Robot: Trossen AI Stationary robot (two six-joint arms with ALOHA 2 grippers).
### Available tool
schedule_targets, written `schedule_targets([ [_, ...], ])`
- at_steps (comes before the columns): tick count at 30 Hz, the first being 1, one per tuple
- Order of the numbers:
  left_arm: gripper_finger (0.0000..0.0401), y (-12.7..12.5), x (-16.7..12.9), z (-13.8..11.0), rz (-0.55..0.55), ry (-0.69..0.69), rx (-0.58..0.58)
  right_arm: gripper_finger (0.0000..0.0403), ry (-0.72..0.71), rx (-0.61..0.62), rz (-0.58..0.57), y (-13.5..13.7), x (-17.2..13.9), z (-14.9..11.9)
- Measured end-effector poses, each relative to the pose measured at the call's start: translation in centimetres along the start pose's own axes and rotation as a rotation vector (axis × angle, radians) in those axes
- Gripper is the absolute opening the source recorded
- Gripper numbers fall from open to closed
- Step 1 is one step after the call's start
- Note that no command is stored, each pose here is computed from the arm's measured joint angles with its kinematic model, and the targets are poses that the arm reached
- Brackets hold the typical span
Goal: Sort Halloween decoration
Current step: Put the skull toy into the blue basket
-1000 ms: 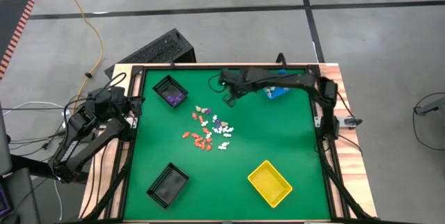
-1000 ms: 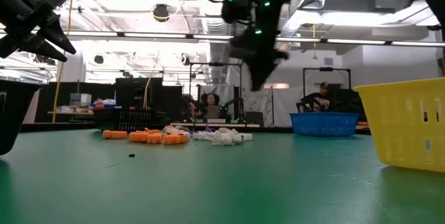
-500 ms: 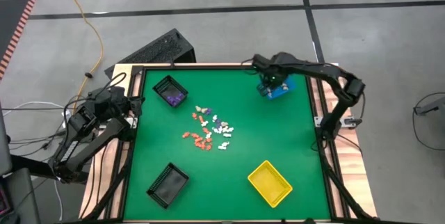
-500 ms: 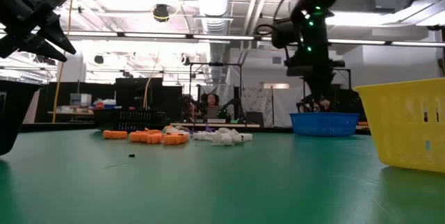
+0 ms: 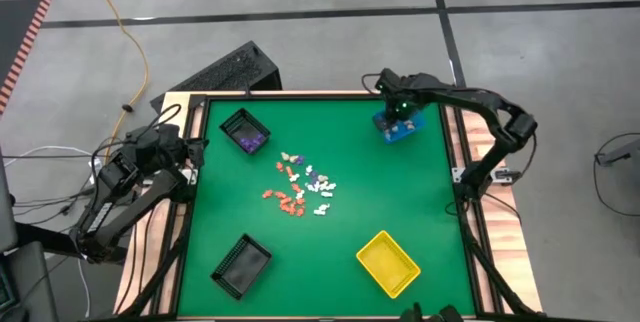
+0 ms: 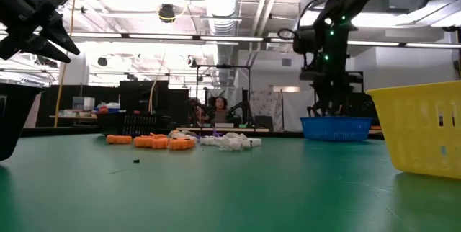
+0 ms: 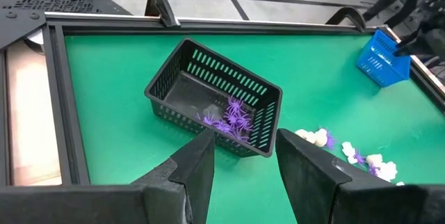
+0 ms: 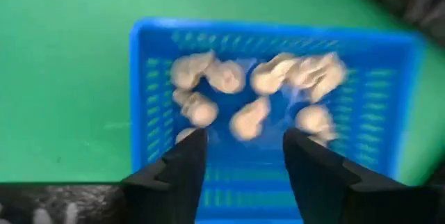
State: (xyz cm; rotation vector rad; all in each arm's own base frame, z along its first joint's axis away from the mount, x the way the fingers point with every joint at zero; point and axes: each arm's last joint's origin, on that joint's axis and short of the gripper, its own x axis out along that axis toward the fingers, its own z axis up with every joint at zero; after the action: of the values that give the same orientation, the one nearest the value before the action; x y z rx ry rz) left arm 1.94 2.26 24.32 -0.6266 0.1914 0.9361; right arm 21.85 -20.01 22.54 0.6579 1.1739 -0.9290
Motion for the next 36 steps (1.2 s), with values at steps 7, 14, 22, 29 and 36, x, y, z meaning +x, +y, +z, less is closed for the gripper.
schedule_targets([
  [7,0.0143,0.0,0.0,0.0,0.001,0.000,0.001,0.0214,-0.238,-0.099,0.242,4.4,-3.3,0.3],
  [14,0.0143,0.0,0.0,0.0,0.002,-0.001,0.001,0.0200,-0.674,-0.398,0.492,14.2,-4.6,0.1],
  [22,0.0143,0.0,0.0,0.0,0.002,0.000,0.001,0.0186,-0.808,-0.477,0.574,19.7,-0.1,0.4],
  [29,0.0143,0.0,0.0,0.0,0.001,0.005,0.001,0.0185,-0.716,-0.580,0.664,23.5,3.0,1.7],
  [36,0.0143,0.0,0.0,-0.1,0.001,0.006,0.001,0.0182,-0.633,-0.707,0.614,25.0,4.3,2.6],
])
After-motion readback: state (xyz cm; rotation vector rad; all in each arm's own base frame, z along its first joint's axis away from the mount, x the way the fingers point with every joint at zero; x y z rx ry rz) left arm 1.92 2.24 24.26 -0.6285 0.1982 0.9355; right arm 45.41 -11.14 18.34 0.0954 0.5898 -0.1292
